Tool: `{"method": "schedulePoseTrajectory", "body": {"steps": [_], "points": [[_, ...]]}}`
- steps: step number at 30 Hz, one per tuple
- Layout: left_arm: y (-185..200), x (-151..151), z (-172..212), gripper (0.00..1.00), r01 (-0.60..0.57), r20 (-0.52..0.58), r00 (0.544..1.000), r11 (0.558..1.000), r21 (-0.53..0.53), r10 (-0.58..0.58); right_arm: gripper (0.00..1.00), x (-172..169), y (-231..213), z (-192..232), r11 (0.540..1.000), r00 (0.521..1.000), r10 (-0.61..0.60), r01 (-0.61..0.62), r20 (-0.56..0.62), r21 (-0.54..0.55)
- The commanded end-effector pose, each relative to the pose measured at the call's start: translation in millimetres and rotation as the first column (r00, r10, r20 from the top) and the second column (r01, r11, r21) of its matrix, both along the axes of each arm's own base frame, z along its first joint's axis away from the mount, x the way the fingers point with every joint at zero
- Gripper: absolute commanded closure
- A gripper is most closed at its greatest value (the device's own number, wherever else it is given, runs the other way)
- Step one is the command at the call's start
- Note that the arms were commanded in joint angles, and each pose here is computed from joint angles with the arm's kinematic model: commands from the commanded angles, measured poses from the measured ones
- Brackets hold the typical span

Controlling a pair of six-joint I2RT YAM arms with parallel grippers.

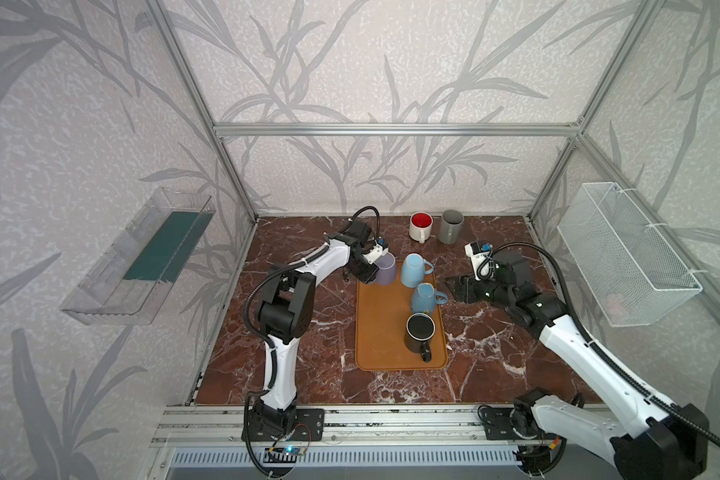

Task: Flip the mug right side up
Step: 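Lower the left gripper onto the purple mug and close on its handle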

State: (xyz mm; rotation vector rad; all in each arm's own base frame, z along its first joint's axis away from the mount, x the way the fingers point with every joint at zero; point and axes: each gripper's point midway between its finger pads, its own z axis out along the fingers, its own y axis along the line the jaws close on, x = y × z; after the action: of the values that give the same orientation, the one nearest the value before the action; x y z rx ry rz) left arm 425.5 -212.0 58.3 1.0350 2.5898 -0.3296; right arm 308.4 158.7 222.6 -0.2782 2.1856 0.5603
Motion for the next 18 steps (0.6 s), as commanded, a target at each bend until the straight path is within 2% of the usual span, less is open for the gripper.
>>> {"method": "schedulePoseTrajectory", "body": {"steps": [1, 10, 18], "points": [[3, 5, -2, 0.78, -0.009, -0.001, 1.000, 1.000, 0.028, 0.009, 0.26, -4, -4, 5, 1.000, 1.000, -0.001, 0.001, 0.022, -0.007], [3, 11, 9, 0.88, -0.048, 0.023, 0.999, 0.999, 0.013, 0.048, 0.26, -4, -2, 3, 1.000, 1.000, 0.008, -0.007, 0.019, -0.003], [2, 5, 47, 0.93, -0.104, 0.083, 0.990, 0.992, -0.069, 0.110, 0.26, -10, 9, 7, 0.997, 0.998, 0.061, -0.062, 0.018, 0.045]]}}
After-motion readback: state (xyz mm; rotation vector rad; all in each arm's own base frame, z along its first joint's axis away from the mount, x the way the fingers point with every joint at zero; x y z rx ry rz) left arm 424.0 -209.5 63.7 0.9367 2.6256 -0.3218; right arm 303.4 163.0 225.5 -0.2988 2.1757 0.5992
